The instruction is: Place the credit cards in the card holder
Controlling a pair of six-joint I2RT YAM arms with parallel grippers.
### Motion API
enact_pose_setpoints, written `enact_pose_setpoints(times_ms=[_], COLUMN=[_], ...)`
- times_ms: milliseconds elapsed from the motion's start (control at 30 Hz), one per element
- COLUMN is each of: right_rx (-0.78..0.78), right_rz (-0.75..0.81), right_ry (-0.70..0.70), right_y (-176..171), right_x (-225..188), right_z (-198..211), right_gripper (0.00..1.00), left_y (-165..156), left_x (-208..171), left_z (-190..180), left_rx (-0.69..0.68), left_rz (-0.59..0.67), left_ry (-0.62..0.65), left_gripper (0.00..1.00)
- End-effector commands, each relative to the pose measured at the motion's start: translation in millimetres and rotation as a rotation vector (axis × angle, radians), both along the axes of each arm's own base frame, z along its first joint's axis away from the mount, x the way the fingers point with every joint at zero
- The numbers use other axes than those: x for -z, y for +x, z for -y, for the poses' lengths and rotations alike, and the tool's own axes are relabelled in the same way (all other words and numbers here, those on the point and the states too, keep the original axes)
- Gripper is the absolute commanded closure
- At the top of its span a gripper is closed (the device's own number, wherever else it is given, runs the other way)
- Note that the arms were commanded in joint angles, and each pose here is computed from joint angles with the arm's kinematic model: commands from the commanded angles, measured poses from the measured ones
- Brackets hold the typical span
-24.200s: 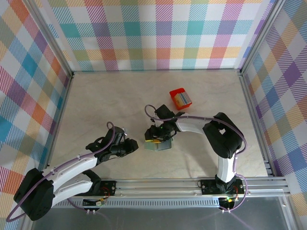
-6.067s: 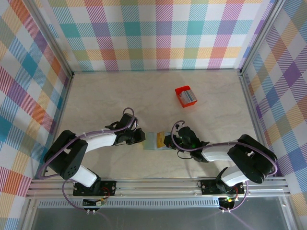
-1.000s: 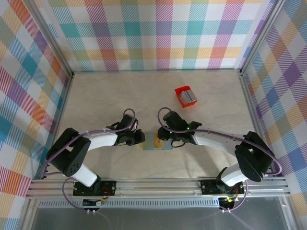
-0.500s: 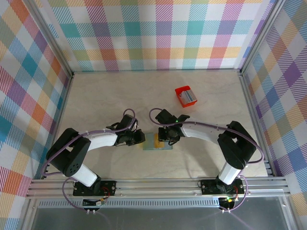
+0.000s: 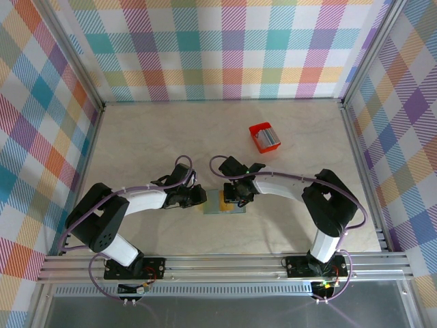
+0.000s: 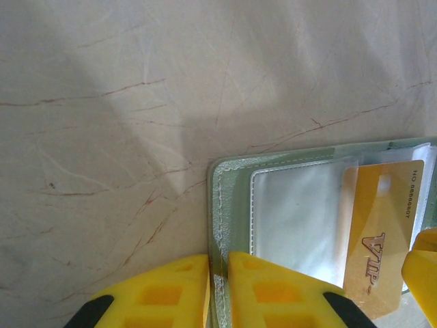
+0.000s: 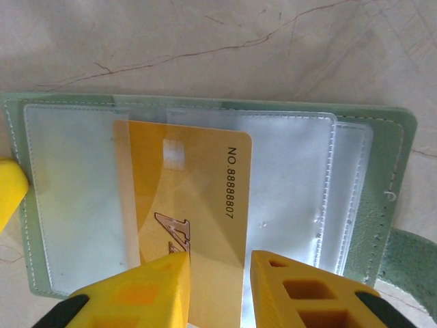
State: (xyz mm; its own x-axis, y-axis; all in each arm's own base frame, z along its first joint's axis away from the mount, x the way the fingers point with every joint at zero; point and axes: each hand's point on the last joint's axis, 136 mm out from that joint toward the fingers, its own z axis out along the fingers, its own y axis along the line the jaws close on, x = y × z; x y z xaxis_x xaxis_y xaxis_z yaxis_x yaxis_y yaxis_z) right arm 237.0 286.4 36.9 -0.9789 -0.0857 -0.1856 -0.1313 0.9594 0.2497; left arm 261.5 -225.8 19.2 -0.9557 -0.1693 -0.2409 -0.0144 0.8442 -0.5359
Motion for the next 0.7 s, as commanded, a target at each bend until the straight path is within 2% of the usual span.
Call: enact_pose_setpoints(times_ms=[0, 667], right_rx=[-0.01, -0.037], right_rz=[-0.009, -0.044], right_ry=[0.017, 0.059], right_y=[0.6, -2.8], right_x=[-2.0, 2.0], right_z=[-7.7, -20.2], right_gripper=[0.71, 0.71], left_y=[-8.1, -8.1], left_x=[12.3, 13.5], left_z=[-5.6, -5.3], left_rx=[0.009, 0.008], left_rz=[-0.012, -0.013], left_ry=[0.035, 0.033], left_gripper=[0.84, 0.84])
